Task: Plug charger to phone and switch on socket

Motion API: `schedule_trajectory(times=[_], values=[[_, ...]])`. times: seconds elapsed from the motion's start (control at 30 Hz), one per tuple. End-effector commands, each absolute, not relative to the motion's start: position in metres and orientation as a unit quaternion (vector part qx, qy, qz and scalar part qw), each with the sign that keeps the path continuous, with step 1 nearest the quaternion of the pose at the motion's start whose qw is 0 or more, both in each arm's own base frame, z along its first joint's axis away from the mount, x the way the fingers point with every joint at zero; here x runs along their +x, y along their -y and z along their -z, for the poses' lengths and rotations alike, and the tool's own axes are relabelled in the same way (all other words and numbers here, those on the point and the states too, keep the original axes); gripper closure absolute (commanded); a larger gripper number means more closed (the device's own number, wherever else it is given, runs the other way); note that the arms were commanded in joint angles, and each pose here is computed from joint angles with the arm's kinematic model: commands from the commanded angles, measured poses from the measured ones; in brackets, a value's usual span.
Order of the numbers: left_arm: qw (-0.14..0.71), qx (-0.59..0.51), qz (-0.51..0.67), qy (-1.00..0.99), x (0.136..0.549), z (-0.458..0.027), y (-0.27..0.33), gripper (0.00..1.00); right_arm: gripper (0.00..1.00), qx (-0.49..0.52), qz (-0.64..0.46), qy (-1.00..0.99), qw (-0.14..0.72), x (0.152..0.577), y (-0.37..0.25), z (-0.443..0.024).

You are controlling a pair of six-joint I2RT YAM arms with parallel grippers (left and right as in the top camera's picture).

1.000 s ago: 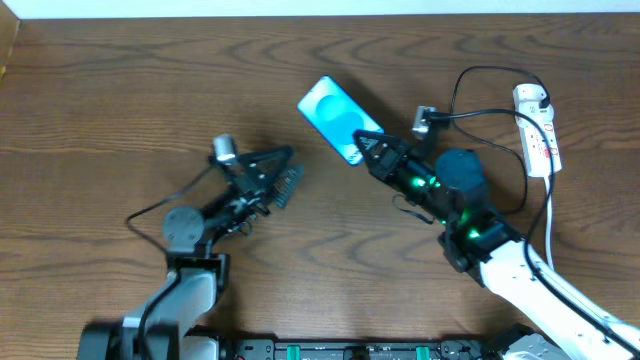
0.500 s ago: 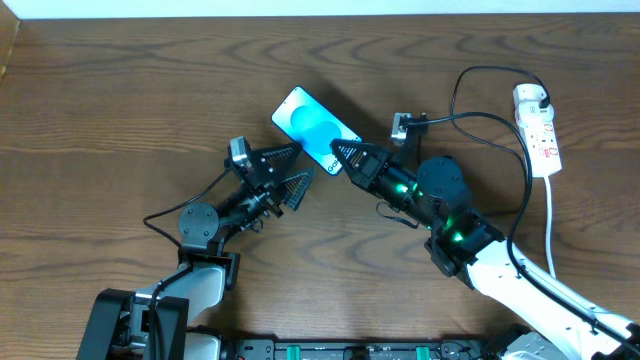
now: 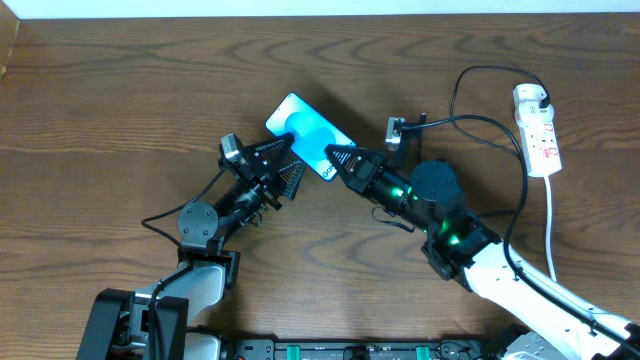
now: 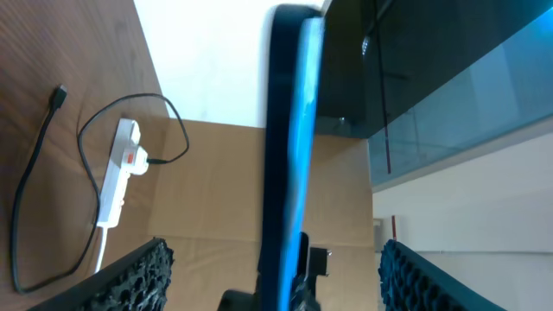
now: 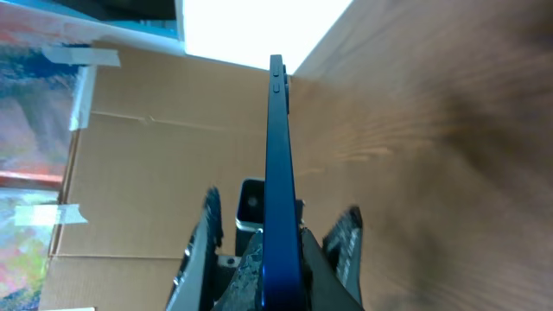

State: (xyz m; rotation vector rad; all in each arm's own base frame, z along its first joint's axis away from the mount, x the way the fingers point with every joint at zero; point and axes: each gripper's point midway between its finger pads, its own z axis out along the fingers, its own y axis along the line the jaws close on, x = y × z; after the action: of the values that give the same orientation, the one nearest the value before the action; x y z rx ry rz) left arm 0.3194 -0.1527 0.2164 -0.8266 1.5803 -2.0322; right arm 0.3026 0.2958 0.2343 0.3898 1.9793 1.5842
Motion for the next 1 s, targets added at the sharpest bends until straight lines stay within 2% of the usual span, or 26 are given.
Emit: schedule_trajectory(times=[0.0, 0.07, 0.2, 0.4, 0.53, 0.63, 0.8, 0.97], values=[[0.239, -0.297, 0.739, -0.556, 0.326, -0.229, 0.149, 0.24, 0.99, 0.15, -0.604, -0.735, 0.271, 0.297, -0.302, -0.241], [0.245, -0.302, 0.738, -0.552, 0.328, -0.23, 0.147, 0.25, 0.99, 0.152, -0.601, -0.741, 0.258, 0.292, -0.306, -0.237], [0.246, -0.303, 0.737, -0.551, 0.328, -0.229, 0.146, 0.35, 0.99, 0.149, -0.601, -0.743, 0.254, 0.288, -0.31, -0.235], [0.241, -0.3, 0.739, -0.553, 0.326, -0.23, 0.152, 0.41, 0.99, 0.153, -0.6, -0.744, 0.251, 0.288, -0.309, -0.234], [0.242, -0.303, 0.74, -0.549, 0.326, -0.23, 0.155, 0.48, 0.99, 0.186, -0.601, -0.745, 0.221, 0.286, -0.31, -0.227], [0.241, -0.304, 0.741, -0.549, 0.326, -0.23, 0.158, 0.53, 0.99, 0.2, -0.591, -0.747, 0.23, 0.29, -0.306, -0.224], [0.239, -0.306, 0.739, -0.55, 0.326, -0.229, 0.158, 0.66, 0.99, 0.21, -0.581, -0.751, 0.233, 0.293, -0.303, -0.218], [0.238, -0.308, 0.738, -0.551, 0.326, -0.228, 0.158, 0.7, 0.99, 0.218, -0.585, -0.749, 0.223, 0.292, -0.304, -0.218]])
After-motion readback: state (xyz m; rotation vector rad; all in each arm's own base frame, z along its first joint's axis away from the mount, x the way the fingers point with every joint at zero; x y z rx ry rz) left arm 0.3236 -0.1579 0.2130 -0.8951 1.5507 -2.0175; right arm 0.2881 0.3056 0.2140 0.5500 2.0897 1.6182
